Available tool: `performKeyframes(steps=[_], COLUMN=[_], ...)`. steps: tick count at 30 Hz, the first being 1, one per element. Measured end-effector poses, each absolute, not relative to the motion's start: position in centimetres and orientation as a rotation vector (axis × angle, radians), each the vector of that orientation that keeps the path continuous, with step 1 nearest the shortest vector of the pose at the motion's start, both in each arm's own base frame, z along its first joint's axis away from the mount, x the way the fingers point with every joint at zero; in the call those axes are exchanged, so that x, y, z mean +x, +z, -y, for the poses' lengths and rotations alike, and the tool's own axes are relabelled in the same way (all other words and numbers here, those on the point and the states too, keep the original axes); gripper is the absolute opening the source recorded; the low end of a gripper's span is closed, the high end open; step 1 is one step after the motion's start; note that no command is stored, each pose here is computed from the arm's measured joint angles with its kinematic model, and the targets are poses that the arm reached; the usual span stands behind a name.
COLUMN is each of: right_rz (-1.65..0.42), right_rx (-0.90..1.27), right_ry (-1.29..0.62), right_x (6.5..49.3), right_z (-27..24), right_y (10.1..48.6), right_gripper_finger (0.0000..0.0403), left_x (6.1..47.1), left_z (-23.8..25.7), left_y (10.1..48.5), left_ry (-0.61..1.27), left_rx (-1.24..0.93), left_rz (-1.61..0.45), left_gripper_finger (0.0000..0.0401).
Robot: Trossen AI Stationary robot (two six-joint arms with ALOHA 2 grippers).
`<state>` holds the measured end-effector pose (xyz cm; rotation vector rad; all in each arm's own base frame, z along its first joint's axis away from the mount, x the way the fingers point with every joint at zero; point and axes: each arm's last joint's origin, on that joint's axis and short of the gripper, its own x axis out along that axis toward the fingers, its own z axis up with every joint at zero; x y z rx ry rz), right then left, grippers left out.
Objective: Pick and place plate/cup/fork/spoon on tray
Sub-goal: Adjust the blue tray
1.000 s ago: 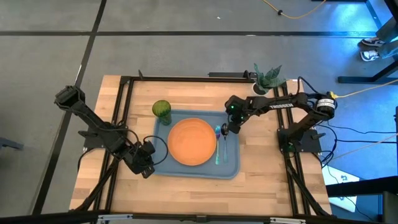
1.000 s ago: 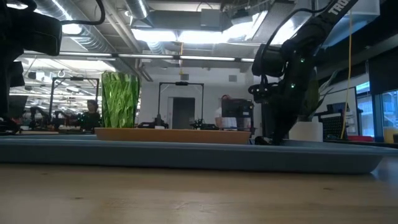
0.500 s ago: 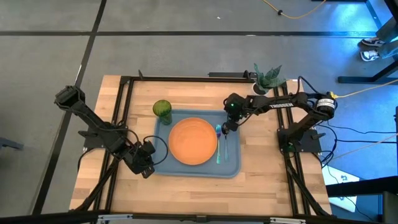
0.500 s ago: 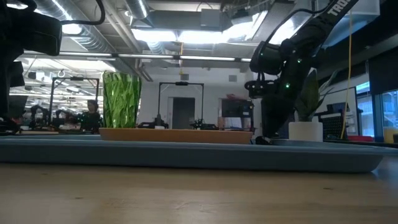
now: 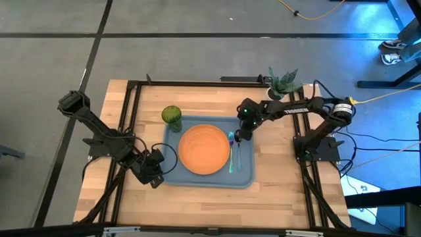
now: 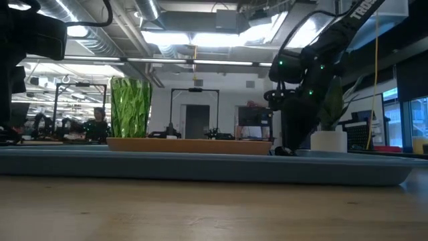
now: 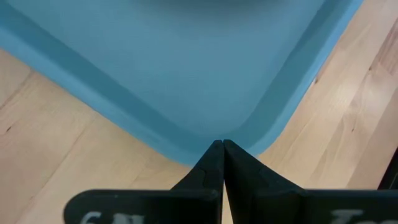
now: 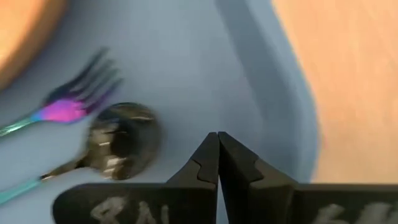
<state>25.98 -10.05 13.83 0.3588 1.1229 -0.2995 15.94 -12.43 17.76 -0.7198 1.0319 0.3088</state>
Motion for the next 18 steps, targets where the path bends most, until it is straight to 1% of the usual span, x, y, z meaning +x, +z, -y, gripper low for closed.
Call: performKeyframes(steps=[7,12,16,18], right_rz=[-1.141,-1.102,-1.110,-1.126], right_rx=[0.354,0.321,0.357,0.385], right_ry=[-0.310,-0.322,-0.330,-0.303], right_x=[25.7,25.8,25.5,25.2], right_z=[11.3,12.0,12.2,11.9], right_y=[13.1,13.2,13.3,13.6], right_gripper_finger=[0.0008,0.0008,0.0008,0.0008], left_x=[16.0,16.0,16.0,16.0], left_z=[12.4,12.4,12.4,12.4], left_y=[17.8,17.8,17.8,17.8], left_ry=[0.318,0.321,0.329,0.334], left_rx=[-0.715,-0.719,-0.732,-0.742], left_rz=[-1.018,-1.016,-1.015,-1.014], left_gripper_finger=[0.0000,0.0000,0.0000,0.0000])
